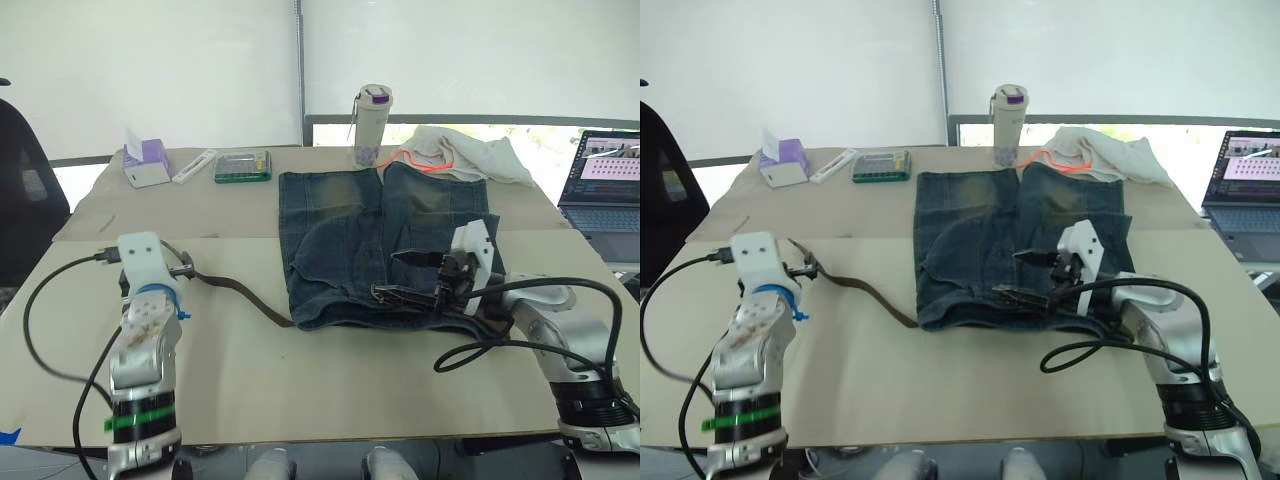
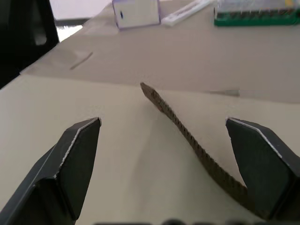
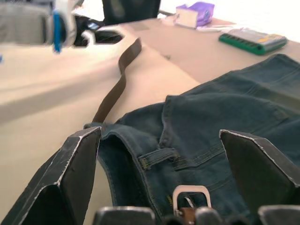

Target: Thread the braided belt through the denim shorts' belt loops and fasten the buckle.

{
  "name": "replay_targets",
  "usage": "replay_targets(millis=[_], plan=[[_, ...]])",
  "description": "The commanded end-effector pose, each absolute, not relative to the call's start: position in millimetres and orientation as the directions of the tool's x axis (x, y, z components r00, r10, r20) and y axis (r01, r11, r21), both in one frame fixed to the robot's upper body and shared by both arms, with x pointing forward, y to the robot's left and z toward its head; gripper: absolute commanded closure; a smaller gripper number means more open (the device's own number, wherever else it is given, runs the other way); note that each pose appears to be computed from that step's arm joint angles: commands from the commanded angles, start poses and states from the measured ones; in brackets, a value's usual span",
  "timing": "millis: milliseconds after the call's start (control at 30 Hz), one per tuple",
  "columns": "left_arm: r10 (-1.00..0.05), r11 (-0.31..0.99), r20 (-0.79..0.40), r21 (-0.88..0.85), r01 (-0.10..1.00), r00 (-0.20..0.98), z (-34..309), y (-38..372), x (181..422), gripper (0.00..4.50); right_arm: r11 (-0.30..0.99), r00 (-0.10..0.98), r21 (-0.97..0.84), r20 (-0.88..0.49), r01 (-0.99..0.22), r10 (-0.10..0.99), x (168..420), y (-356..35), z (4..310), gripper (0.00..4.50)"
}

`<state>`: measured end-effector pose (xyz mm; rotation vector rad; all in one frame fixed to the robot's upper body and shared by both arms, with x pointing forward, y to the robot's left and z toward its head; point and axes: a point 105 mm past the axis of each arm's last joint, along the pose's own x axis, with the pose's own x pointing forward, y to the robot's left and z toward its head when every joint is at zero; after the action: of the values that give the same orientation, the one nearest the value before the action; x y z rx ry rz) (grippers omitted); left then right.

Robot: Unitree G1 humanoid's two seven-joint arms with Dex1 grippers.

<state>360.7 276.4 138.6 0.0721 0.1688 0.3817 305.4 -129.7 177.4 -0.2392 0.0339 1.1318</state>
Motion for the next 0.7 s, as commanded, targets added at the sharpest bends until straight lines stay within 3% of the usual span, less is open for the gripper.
replay_targets(millis=[33, 233, 367, 667, 700], plan=[[0.367, 0.930, -0.189, 0.080, -0.359, 0.911, 150.0, 276.1, 375.7, 0.00, 0.363, 0.402, -0.260, -0.116, -0.895, 0.908, 298.0, -122.0, 199.2, 0.06], [0.407, 0.909, -0.334, 0.052, -0.414, 0.850, 127.8, 284.2, 378.3, 0.00, 0.402, 0.442, -0.249, -0.129, -0.881, 0.888, 296.6, -128.0, 199.0, 0.06], [0.474, 0.876, -0.422, 0.134, -0.464, 0.772, 110.9, 295.6, 381.4, 0.00, 0.415, 0.455, -0.248, -0.131, -0.876, 0.881, 296.5, -129.1, 198.7, 0.06], [0.391, 0.897, -0.516, 0.028, -0.441, 0.762, 111.9, 282.9, 403.2, 0.00, 0.421, 0.462, -0.250, -0.134, -0.872, 0.877, 296.0, -129.4, 198.5, 0.06], [0.382, 0.899, -0.521, 0.016, -0.438, 0.763, 110.0, 281.8, 404.1, 0.26, 0.423, 0.464, -0.251, -0.133, -0.871, 0.876, 296.2, -129.4, 198.9, 0.02]])
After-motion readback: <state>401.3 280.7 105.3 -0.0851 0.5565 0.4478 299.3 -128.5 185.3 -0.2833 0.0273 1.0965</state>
